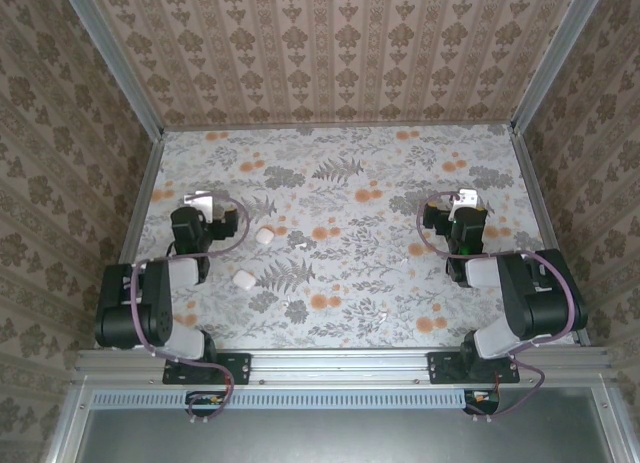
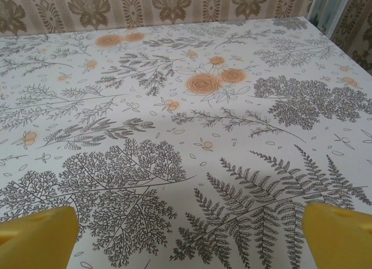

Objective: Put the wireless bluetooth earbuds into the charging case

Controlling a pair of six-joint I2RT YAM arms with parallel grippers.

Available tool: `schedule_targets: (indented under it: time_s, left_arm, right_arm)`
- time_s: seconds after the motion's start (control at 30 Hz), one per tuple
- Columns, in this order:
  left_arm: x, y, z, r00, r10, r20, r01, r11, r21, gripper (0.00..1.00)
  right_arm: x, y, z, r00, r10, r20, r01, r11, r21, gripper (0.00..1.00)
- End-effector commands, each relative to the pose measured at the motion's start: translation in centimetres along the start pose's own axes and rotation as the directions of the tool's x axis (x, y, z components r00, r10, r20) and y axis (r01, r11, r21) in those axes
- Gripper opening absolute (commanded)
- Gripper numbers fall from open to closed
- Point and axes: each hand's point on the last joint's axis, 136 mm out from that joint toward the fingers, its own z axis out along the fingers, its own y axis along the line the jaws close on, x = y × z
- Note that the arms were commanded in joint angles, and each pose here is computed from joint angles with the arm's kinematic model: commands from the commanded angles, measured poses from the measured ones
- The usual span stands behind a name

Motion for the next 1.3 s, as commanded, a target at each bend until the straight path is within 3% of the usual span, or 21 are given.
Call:
schedule_targets:
  time_s: [0.0, 0.2, 0.37, 0.5, 0.67, 0.8, 0.97, 1.1, 1.17, 1.27]
  left_arm:
    - [-1.8, 1.1, -0.8, 0.998, -0.054, -0.02, 0.053, 0.997, -0.056, 1.0]
    - [-1.0, 2.8, -3.1, 0.955, -0.211, -0.208, 0.173, 0.967, -0.186, 1.0]
    - [0.9, 3.3, -6.6, 0.849, -0.364, -0.382, 0.255, 0.917, -0.307, 1.0]
    - [2.3, 1.9, -9.4, 0.758, -0.407, -0.51, 0.287, 0.91, -0.3, 1.0]
    - [4.7, -2.5, -11.4, 0.632, -0.523, -0.572, 0.503, 0.838, -0.211, 1.0]
    - [7.2, -5.0, -13.3, 0.544, -0.512, -0.665, 0.502, 0.833, -0.232, 1.0]
    - [8.1, -4.3, -14.6, 0.509, -0.546, -0.666, 0.476, 0.823, -0.311, 1.0]
    - [8.2, -4.2, -14.1, 0.443, -0.615, -0.652, 0.565, 0.756, -0.329, 1.0]
    - [8.1, -3.9, -13.9, 0.402, -0.647, -0.648, 0.602, 0.72, -0.346, 1.0]
    - [8.0, -2.9, -13.6, 0.383, -0.687, -0.617, 0.625, 0.685, -0.375, 1.0]
  right_arm:
    - [-2.5, 0.7, -0.5, 0.999, -0.026, 0.023, 0.026, 0.999, -0.018, 1.0]
    - [-3.6, 1.6, -1.9, 0.978, 0.041, -0.205, -0.05, 0.998, -0.039, 1.0]
    - [-3.9, 3.9, -3.5, 0.956, 0.048, -0.289, -0.067, 0.996, -0.054, 1.0]
    - [-3.9, 9.0, -5.4, 0.953, 0.0, -0.303, -0.057, 0.982, -0.181, 1.0]
    - [-2.2, 17.3, -7.8, 0.931, -0.05, -0.362, -0.094, 0.924, -0.37, 0.99]
    - [0.3, 24.7, -10.2, 0.905, -0.169, -0.39, -0.066, 0.85, -0.522, 0.99]
    - [3.2, 34.3, -15.2, 0.865, -0.401, -0.301, 0.061, 0.681, -0.73, 0.97]
    - [5.7, 40.5, -18.8, 0.81, -0.556, -0.185, 0.171, 0.526, -0.833, 0.97]
    - [7.0, 42.7, -19.8, 0.791, -0.595, -0.145, 0.198, 0.472, -0.859, 0.97]
    - [8.9, 45.2, -20.2, 0.76, -0.638, -0.125, 0.204, 0.417, -0.886, 0.98]
